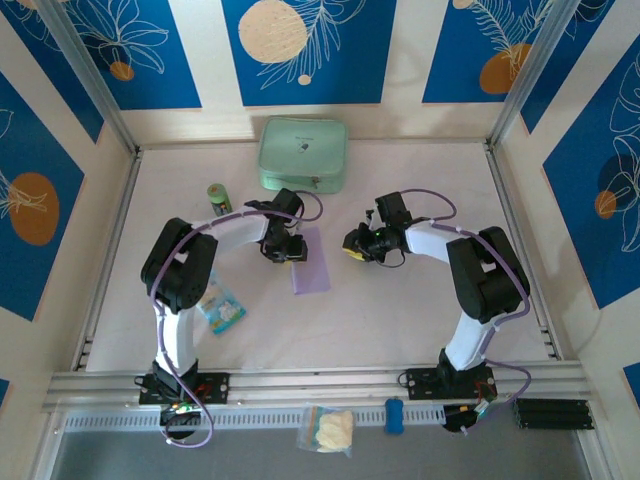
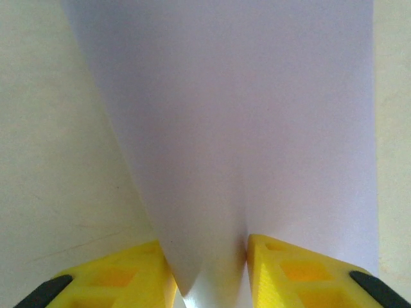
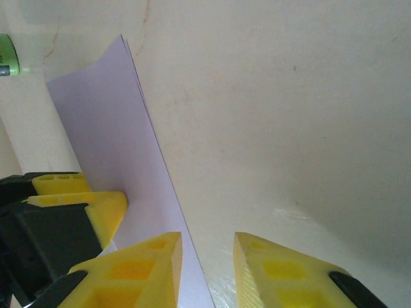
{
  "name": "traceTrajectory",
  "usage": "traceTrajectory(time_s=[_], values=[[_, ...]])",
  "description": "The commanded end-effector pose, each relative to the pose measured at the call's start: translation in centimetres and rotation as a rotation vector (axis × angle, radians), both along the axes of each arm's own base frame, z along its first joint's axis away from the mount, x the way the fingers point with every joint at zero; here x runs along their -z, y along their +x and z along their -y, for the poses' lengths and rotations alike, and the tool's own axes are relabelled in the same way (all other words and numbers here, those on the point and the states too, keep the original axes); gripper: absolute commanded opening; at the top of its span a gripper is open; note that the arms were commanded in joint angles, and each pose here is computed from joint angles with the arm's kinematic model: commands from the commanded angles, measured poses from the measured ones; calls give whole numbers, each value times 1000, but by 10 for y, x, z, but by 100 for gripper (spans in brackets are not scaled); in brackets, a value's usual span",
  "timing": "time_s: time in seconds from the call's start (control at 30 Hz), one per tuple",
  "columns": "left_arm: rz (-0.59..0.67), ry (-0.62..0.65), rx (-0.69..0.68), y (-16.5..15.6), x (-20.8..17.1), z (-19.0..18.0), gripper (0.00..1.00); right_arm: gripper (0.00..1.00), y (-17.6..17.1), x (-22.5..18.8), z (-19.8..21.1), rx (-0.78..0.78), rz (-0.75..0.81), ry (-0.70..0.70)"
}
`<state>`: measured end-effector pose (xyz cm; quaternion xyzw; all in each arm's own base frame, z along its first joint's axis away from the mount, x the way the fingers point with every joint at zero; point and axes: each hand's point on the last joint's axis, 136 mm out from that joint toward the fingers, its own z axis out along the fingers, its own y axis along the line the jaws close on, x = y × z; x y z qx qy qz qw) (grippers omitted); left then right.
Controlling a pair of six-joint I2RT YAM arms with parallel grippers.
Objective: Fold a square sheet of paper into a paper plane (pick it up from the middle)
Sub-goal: First fold in half a square sheet of paper at the center of the table.
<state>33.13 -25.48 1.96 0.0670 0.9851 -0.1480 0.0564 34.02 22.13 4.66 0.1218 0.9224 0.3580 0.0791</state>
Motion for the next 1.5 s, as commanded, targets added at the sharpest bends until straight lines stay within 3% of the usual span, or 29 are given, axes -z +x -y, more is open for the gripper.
traceTrajectory(time_s=[0.0,0.87,1.47], values=[[-93,53,79,-22,33,-8,35,27,-6,0,3,-40,11,-11],[-57,-25,276,-35,37,0,33,26,-17,3,-35,-177,-33,65],[-41,-61,244,-31,31,7,30,16,-12,20,-73,-251,-98,19]])
